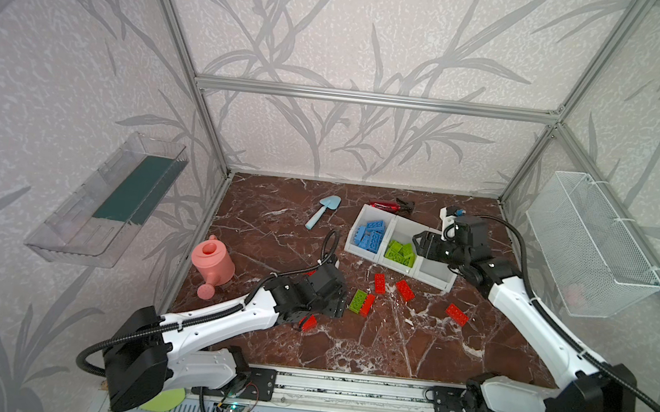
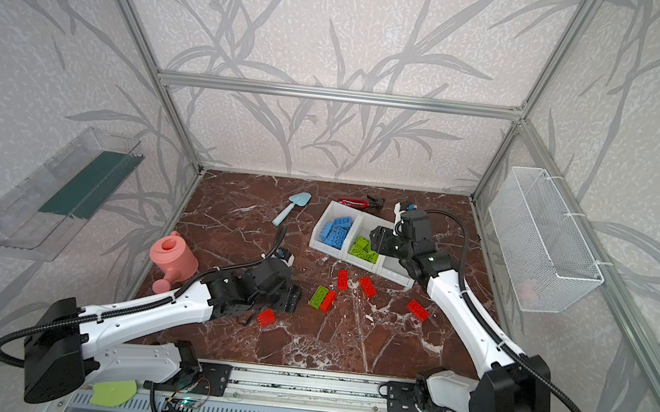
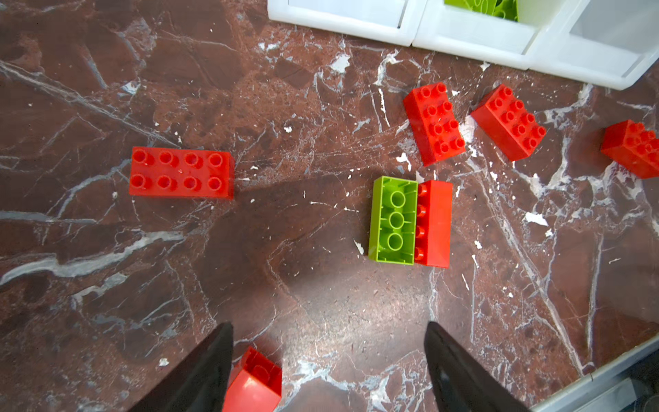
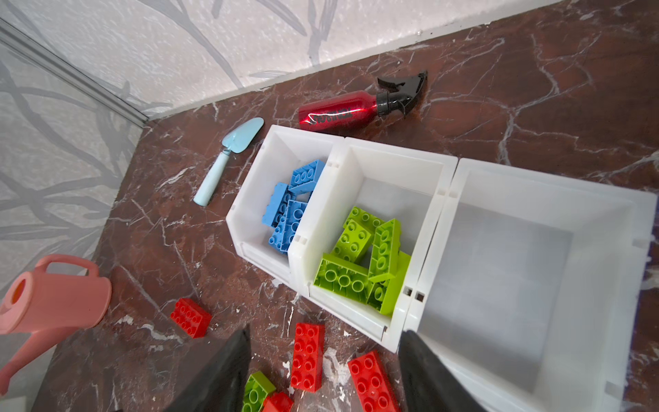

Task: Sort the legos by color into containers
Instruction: 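Withdraw the right gripper while the left gripper lowers onto the last lime-green brick, then close the left gripper on the lime-green brick beside the red bricks and lift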

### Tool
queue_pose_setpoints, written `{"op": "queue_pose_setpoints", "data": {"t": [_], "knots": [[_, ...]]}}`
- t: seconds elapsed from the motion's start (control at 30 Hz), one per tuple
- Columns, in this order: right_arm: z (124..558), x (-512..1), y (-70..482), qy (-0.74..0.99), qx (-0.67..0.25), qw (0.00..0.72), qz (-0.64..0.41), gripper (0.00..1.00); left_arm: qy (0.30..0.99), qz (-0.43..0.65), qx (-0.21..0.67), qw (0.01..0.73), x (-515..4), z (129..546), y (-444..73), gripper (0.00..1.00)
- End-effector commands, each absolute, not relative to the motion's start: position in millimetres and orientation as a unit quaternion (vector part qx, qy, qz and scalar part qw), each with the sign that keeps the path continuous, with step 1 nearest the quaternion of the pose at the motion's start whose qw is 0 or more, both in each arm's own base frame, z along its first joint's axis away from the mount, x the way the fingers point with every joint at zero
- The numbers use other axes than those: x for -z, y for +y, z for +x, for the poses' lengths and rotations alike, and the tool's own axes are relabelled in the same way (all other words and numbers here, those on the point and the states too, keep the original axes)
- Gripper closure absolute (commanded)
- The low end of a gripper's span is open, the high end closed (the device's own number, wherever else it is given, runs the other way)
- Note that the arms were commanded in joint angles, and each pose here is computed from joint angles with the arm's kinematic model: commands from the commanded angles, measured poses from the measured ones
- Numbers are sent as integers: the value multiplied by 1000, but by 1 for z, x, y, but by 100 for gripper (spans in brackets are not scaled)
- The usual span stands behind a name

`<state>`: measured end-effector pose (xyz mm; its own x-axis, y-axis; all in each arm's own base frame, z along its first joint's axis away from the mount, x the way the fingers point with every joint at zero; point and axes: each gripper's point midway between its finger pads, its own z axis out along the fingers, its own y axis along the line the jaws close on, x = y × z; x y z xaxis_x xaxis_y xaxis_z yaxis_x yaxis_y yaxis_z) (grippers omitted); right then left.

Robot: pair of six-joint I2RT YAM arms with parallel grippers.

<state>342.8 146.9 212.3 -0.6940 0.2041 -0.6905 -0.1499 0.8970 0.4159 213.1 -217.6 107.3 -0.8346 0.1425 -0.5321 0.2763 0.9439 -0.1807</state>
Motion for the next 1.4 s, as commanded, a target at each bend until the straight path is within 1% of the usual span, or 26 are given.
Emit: {"op": "queue_pose_setpoints", "data": {"t": [0.0, 0.2, 0.33, 0.6, 0.97, 1.1, 1.2, 1.37], "knots": [[314, -200, 147, 892, -245, 379, 7, 33, 955, 133, 109, 244, -101, 209, -218, 16], [269, -165, 139, 876, -280, 391, 16, 33, 954, 153, 111, 232, -89, 220, -241, 13], [255, -141, 131, 880, -274, 388, 23, 33, 958, 163, 103, 213, -72, 227, -255, 13], [251, -118, 132, 891, -270, 365, 20, 33, 964, 169, 90, 183, -42, 236, -276, 13], [254, -105, 135, 896, -267, 354, 10, 32, 963, 186, 85, 174, -30, 234, -299, 14], [253, -105, 134, 897, -264, 355, 9, 32, 965, 180, 71, 179, -27, 241, -301, 14], [253, -105, 134, 896, -263, 357, 8, 32, 964, 175, 64, 187, -28, 247, -303, 17], [253, -105, 133, 897, -260, 359, 6, 32, 964, 180, 51, 188, -27, 254, -307, 28]]}}
